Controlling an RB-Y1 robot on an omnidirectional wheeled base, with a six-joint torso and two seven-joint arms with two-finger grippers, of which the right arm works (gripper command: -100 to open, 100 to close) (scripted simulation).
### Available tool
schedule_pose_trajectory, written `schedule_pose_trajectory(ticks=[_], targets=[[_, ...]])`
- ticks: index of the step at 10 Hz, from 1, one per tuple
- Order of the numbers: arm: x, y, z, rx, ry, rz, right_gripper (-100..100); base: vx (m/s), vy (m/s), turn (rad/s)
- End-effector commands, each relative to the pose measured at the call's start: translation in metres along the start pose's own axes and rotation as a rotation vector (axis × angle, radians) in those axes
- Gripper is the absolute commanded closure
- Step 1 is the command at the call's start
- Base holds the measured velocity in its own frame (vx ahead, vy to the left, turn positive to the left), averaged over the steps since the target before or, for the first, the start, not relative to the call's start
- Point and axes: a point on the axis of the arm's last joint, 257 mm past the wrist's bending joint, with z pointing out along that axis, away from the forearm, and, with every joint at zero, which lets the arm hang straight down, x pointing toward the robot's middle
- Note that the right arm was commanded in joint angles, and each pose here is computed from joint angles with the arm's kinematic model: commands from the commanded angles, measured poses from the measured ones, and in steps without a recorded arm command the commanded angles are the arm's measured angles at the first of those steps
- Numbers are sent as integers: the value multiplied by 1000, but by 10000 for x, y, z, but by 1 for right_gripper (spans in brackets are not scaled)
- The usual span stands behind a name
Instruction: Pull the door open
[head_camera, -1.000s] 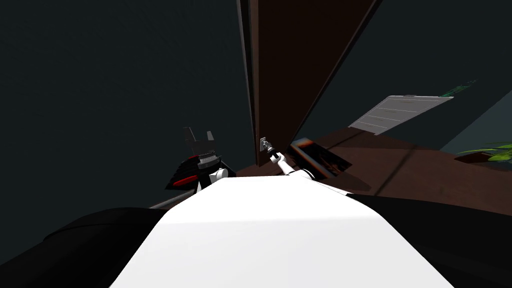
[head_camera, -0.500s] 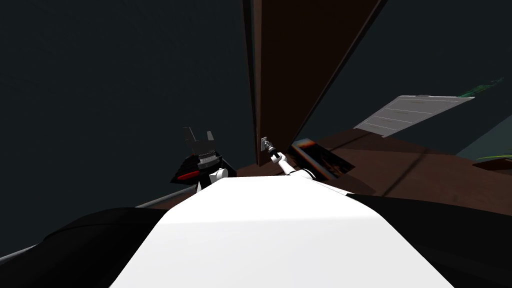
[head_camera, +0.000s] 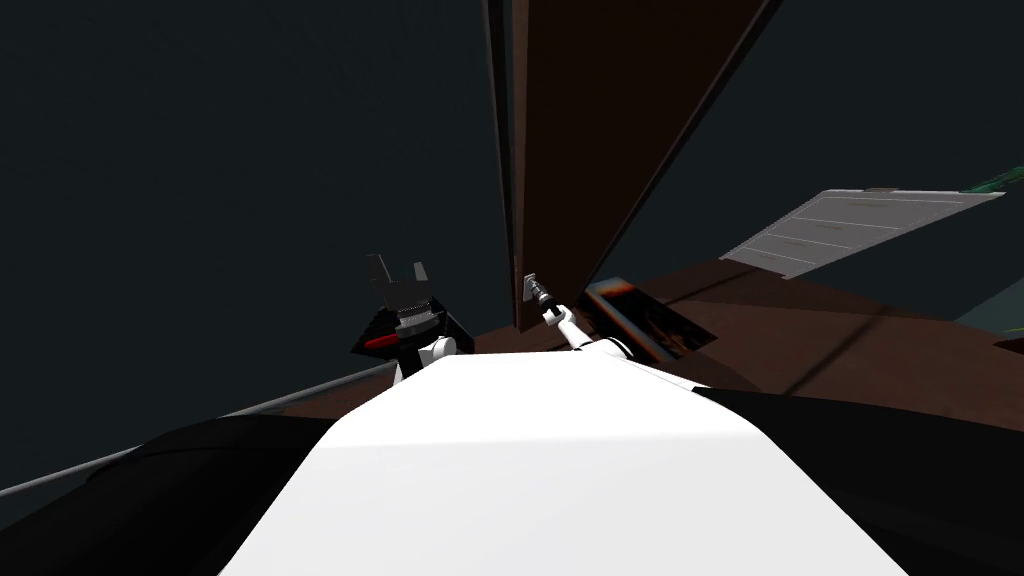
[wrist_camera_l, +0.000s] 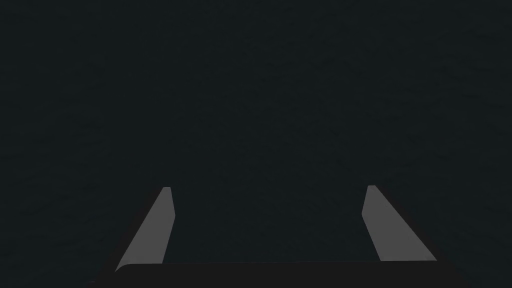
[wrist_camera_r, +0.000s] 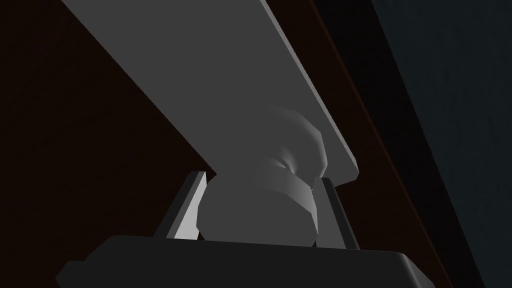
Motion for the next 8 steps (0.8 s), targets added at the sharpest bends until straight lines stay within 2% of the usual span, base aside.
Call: schedule_pose_trajectory(ticks=[1, 3, 6, 8], targets=[[54, 32, -9, -2, 6, 41, 100, -29, -24, 45], [-1, -35, -22, 11, -8, 131, 100, -45, -32, 107], [-29, -69, -29, 17, -16, 199, 100, -38, -28, 72], [-87, -142, -44, 29, -32, 289, 100, -47, -30, 123]])
